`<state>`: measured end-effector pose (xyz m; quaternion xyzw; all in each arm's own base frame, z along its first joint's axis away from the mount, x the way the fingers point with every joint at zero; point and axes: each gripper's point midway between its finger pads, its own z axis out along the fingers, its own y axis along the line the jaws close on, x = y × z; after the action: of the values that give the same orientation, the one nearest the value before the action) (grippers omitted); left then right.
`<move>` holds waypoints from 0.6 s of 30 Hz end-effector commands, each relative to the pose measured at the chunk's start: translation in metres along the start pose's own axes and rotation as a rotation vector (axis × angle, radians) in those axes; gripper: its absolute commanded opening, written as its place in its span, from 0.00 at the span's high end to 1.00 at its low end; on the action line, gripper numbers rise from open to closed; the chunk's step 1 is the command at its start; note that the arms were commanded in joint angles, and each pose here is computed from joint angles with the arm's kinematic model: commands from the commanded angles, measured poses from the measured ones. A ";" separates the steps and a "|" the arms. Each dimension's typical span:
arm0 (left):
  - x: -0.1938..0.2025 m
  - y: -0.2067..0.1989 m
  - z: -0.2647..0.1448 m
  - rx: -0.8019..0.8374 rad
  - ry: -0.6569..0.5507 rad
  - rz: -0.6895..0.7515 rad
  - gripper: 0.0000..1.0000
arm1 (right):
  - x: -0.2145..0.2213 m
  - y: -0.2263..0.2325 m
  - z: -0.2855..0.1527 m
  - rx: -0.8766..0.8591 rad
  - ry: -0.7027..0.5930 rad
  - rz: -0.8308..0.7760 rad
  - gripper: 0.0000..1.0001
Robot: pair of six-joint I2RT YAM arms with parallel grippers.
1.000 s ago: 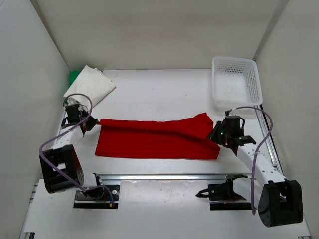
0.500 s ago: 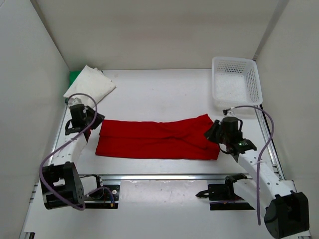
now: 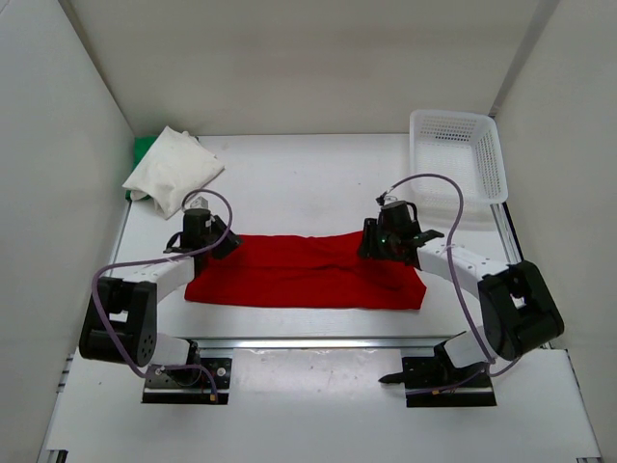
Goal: Fold and stack the t-shirts
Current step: Fold the other side of the tshirt into a rectangle
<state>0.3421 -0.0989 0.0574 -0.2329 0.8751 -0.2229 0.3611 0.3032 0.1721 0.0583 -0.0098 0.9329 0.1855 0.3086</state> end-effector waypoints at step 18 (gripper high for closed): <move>-0.002 -0.013 -0.001 0.098 -0.045 -0.036 0.67 | 0.057 0.029 -0.011 -0.033 0.092 -0.076 1.00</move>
<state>0.3440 -0.1034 0.0578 -0.2415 0.8587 -0.2511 0.3759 0.2640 0.2046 0.0442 -0.0733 0.9365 0.1981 0.2798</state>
